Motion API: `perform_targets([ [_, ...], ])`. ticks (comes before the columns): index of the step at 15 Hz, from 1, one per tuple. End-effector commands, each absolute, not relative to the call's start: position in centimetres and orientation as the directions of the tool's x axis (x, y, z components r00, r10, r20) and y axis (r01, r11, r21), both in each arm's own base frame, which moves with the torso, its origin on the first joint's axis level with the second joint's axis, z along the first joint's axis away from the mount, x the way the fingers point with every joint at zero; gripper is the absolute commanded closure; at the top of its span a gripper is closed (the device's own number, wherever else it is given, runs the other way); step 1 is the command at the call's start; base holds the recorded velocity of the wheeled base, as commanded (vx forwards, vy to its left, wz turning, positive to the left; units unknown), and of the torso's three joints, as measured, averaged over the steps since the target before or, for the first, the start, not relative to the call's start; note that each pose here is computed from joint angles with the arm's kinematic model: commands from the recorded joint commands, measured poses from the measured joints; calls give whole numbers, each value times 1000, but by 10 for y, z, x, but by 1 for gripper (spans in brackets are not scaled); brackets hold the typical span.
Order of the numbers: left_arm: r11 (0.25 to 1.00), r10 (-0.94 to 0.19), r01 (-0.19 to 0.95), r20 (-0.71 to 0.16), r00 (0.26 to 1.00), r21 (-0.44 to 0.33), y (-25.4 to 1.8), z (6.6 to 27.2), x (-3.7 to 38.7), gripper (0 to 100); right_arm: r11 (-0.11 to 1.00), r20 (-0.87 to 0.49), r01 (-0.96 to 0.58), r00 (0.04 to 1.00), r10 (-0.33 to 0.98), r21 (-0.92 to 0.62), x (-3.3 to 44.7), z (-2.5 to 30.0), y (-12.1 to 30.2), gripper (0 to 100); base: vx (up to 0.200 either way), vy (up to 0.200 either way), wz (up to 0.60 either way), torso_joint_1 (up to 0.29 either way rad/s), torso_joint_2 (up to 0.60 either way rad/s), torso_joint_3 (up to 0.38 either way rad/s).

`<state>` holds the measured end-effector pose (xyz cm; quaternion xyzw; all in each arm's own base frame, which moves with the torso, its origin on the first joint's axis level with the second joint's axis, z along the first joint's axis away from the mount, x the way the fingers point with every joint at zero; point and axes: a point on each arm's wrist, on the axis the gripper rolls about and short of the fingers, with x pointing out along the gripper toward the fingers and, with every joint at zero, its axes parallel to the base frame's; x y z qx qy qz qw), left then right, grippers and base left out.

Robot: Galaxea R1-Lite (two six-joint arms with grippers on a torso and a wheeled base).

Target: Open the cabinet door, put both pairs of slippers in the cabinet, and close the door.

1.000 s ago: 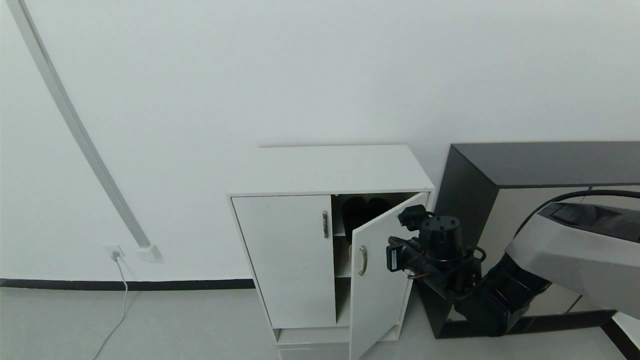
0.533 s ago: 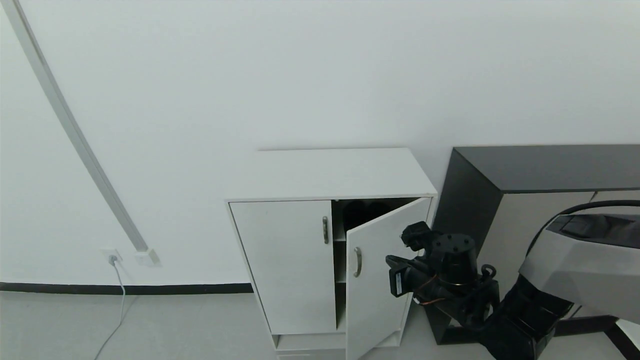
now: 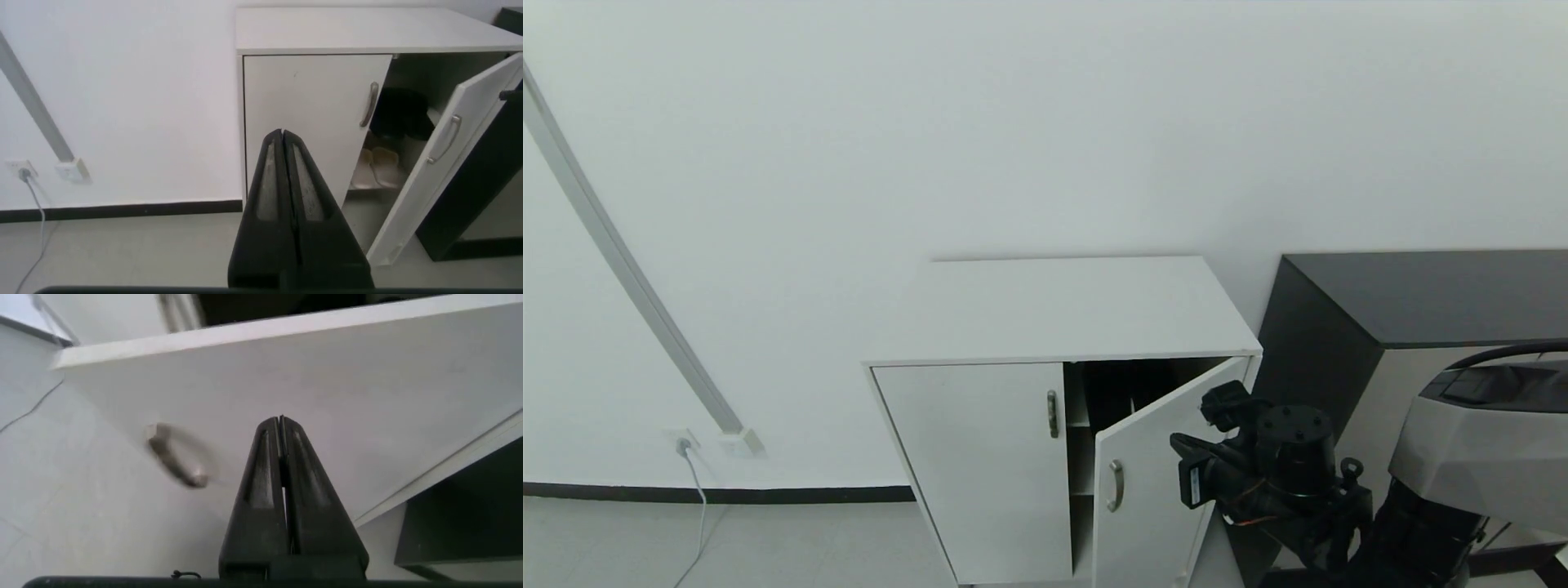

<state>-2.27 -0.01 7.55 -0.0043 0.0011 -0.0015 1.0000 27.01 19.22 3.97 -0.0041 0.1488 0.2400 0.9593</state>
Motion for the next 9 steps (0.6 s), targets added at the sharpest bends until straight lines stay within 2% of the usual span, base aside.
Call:
perform_targets([
  [1,1000,-3,3,-2,1000,-9,0,76,-23,100,885,-295,-462,838,458,62,268,38,191,100,0,0,0,0,0,0],
  [9,1000,-3,3,-2,1000,-9,0,76,-23,100,884,-275,-463,843,462,65,286,33,204,100,0,0,0,0,0,0],
])
